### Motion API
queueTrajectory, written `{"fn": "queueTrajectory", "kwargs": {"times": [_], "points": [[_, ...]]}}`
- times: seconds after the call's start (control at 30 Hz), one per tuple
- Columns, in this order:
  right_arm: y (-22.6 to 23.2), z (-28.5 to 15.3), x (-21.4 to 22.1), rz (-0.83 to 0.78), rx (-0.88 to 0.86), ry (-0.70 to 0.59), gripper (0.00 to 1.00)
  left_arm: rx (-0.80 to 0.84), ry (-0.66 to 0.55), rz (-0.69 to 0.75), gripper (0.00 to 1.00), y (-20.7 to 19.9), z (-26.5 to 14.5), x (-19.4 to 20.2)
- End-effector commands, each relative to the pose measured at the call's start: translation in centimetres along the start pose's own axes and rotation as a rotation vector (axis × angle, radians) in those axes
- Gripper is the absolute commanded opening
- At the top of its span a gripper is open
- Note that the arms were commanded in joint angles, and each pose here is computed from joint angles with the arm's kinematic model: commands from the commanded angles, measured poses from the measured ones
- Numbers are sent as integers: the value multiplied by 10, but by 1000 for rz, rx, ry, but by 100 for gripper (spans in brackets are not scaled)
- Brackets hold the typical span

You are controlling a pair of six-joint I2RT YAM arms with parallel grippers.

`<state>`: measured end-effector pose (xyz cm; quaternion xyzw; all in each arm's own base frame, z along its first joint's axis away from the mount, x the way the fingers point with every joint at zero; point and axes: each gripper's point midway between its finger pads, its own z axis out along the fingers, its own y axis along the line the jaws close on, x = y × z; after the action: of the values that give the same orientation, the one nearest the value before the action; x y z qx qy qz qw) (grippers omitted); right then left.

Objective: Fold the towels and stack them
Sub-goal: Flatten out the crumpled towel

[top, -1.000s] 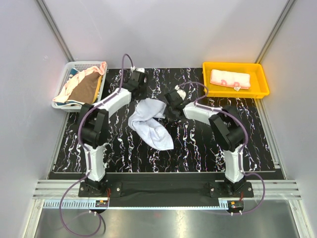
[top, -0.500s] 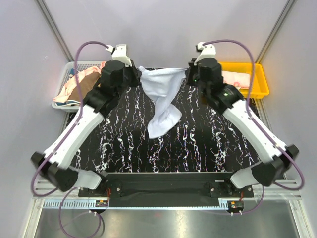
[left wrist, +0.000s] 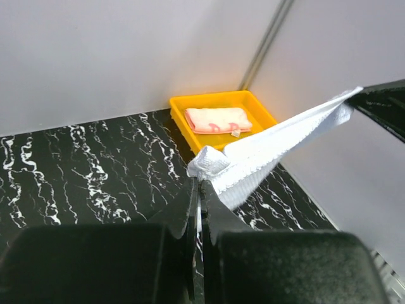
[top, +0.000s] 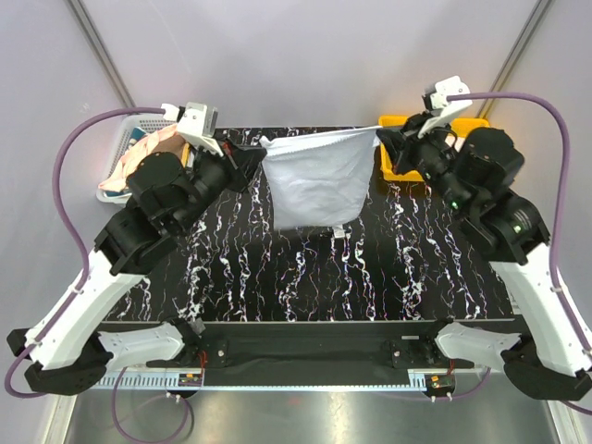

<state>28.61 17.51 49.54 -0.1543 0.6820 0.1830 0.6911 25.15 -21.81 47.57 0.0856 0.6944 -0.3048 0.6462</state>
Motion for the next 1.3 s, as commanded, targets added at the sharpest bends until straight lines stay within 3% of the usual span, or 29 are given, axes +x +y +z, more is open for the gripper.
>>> {"fn": "queueTrajectory", "kwargs": {"times": [0.0,0.17,0.37,0.53,0.67,0.7,0.77,0.8,0.83,0.87,0.9,0.97,1.03,1.27], "points": [[-8,-35,-38,-26,8,-94,0,-40,-80,16,0,7,-28,-34],[-1,-47,-52,-7,-35,-120,0,-62,-107,-3,0,8,-31,-48],[-7,0,-16,-42,19,-28,0,-207,-36,-13,0,36,5,-23],[-21,92,62,-51,11,143,0,-334,46,-117,0,97,54,19],[-70,165,125,32,46,208,0,-440,78,-171,0,171,107,61],[-80,187,162,44,56,269,0,-446,90,-186,0,184,118,71],[-103,211,171,75,84,256,0,-432,107,-217,0,215,157,93],[-114,229,207,87,105,318,0,-412,75,-217,0,218,171,80],[-122,239,198,84,119,302,0,-416,135,-221,0,237,195,110],[-136,251,225,87,142,347,0,-417,133,-223,0,247,205,108],[-143,257,228,84,161,351,0,-371,116,-223,0,245,220,95],[-153,270,234,73,183,366,0,-393,167,-220,0,267,239,118],[-160,274,228,36,199,372,0,-381,172,-203,0,270,249,114],[-164,267,248,38,218,416,0,-414,249,-244,0,292,243,168]]}}
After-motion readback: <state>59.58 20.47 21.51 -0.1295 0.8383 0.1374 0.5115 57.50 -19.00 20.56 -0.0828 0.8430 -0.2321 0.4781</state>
